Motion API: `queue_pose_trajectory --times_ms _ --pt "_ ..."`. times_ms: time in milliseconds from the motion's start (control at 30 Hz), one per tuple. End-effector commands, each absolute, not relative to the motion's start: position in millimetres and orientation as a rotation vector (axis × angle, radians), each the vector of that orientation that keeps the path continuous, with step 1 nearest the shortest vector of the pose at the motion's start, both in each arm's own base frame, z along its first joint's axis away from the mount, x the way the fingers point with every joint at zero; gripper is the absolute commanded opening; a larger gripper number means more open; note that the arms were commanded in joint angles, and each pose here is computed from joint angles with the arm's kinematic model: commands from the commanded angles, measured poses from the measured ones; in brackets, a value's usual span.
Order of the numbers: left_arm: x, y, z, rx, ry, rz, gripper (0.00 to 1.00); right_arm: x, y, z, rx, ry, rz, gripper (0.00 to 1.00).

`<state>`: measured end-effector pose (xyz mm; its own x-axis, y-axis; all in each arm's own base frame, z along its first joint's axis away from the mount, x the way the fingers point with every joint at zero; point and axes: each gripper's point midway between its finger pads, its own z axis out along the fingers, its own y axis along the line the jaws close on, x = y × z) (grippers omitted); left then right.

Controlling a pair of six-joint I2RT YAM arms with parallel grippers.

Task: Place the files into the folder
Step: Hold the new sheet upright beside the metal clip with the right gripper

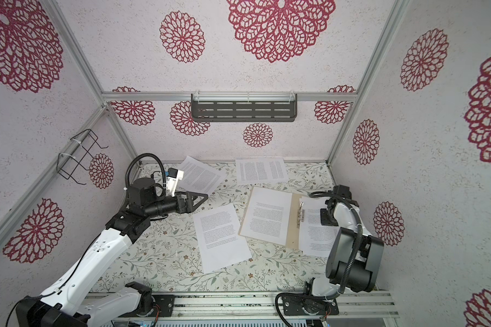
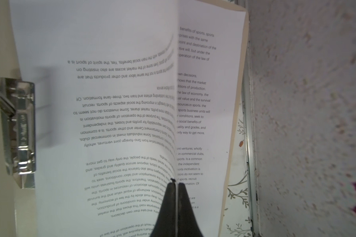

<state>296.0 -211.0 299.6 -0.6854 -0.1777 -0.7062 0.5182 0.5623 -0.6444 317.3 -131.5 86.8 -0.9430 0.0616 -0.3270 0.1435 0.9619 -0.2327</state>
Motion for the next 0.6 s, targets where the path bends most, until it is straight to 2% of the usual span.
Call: queue_pose_trajectory --times_ms 0,567 --pt "298.0 -212.5 298.2 0.277 2.024 -1.16 0.97 313.8 -132.9 84.8 0.219 2.805 -0.34 0.0" --pt "297.8 -212.6 298.8 0.278 2.022 -1.16 0.97 316.2 -135.6 80.3 0.282 2.831 -0.315 0.0"
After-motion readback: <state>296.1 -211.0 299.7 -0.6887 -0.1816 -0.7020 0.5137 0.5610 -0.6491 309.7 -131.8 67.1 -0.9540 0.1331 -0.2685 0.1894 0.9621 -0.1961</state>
